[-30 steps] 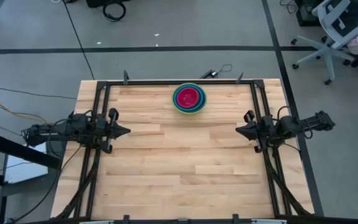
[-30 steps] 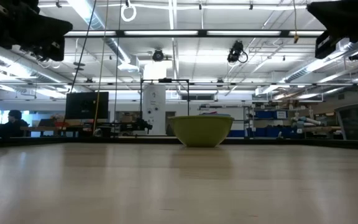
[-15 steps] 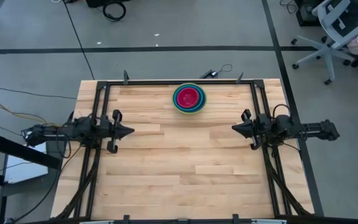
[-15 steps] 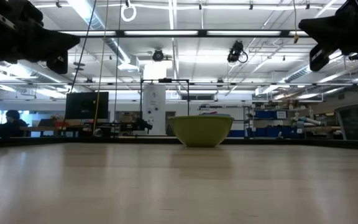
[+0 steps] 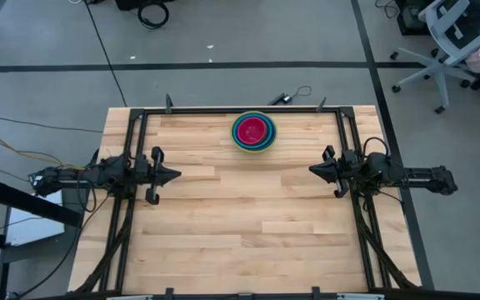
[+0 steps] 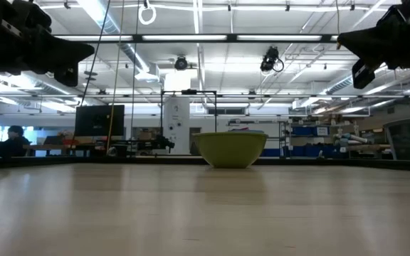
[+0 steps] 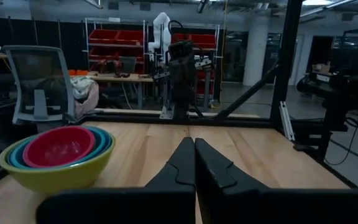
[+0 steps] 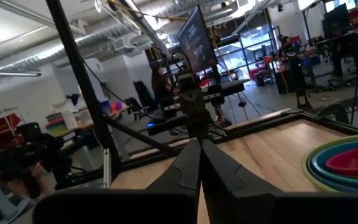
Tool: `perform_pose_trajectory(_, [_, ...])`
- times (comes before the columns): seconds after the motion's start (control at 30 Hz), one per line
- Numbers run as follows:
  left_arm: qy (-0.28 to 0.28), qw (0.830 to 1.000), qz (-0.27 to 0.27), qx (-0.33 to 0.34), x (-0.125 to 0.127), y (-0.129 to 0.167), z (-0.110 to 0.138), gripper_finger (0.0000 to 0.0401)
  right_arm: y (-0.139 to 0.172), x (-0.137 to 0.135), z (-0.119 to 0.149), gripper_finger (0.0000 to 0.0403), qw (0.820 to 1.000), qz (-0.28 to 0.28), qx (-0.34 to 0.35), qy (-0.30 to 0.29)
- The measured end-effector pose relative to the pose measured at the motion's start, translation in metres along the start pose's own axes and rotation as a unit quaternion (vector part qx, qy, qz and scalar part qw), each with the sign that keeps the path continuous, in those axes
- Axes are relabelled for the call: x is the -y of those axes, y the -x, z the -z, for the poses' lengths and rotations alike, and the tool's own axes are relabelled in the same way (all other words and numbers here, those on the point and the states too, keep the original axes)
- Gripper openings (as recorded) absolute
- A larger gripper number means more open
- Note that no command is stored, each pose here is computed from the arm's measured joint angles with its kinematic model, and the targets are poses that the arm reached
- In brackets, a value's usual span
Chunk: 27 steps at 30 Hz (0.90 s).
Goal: Nest bowls inside each other
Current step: Return to Home Position
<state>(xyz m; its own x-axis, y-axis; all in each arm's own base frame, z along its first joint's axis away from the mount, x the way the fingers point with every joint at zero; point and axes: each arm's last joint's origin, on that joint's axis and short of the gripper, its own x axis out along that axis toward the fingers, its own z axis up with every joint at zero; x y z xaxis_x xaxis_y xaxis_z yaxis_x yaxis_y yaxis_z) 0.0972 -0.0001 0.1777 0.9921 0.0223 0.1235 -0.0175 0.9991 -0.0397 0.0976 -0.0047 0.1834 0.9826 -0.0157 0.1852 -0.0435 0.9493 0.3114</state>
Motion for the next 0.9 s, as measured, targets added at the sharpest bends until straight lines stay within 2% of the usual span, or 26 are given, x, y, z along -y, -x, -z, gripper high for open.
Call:
perform_pose_trajectory(0.17, [0.031, 1.000, -0.002, -0.002, 0.000, 0.000, 0.000, 0.0001, 0.000, 0.000, 0.000, 0.0020, 1.000, 0.000, 0.000, 0.000])
perform_pose_trajectory(0.6, [0.033, 0.999, -0.002, -0.002, 0.000, 0.000, 0.001, 0.0015, 0.000, 0.000, 0.000, 0.0020, 1.000, 0.000, 0.001, 0.000])
perform_pose_trajectory(0.63, [0.037, 0.999, 0.007, -0.002, 0.000, 0.000, 0.000, 0.0015, 0.000, 0.000, 0.000, 0.0020, 1.000, 0.000, 0.001, 0.000])
perform_pose_trajectory(0.67, [0.060, 0.997, 0.048, 0.003, 0.003, 0.000, -0.001, 0.0015, 0.000, 0.000, 0.000, 0.0020, 1.000, 0.000, 0.001, 0.000])
perform_pose_trajectory(0.7, [0.093, 0.988, 0.118, 0.024, 0.007, 0.002, -0.008, 0.0015, 0.000, 0.000, 0.000, 0.0020, 1.000, -0.001, 0.000, 0.000])
perform_pose_trajectory(0.73, [0.126, 0.970, 0.202, 0.041, 0.011, 0.004, -0.015, 0.0015, 0.000, 0.000, 0.000, 0.0020, 1.000, -0.001, 0.001, 0.000])
perform_pose_trajectory(0.8, [0.175, 0.917, 0.352, 0.066, 0.019, 0.012, -0.033, 0.0015, 0.000, 0.000, 0.000, 0.0021, 1.000, -0.001, 0.001, 0.000])
perform_pose_trajectory(0.87, [0.192, 0.871, 0.444, 0.087, 0.023, 0.022, -0.047, 0.0016, 0.000, 0.000, 0.000, 0.0022, 1.000, -0.001, 0.002, 0.000])
perform_pose_trajectory(0.9, [0.191, 0.853, 0.475, 0.101, 0.024, 0.026, -0.053, 0.0016, 0.000, 0.000, 0.000, 0.0022, 1.000, -0.001, 0.001, 0.000])
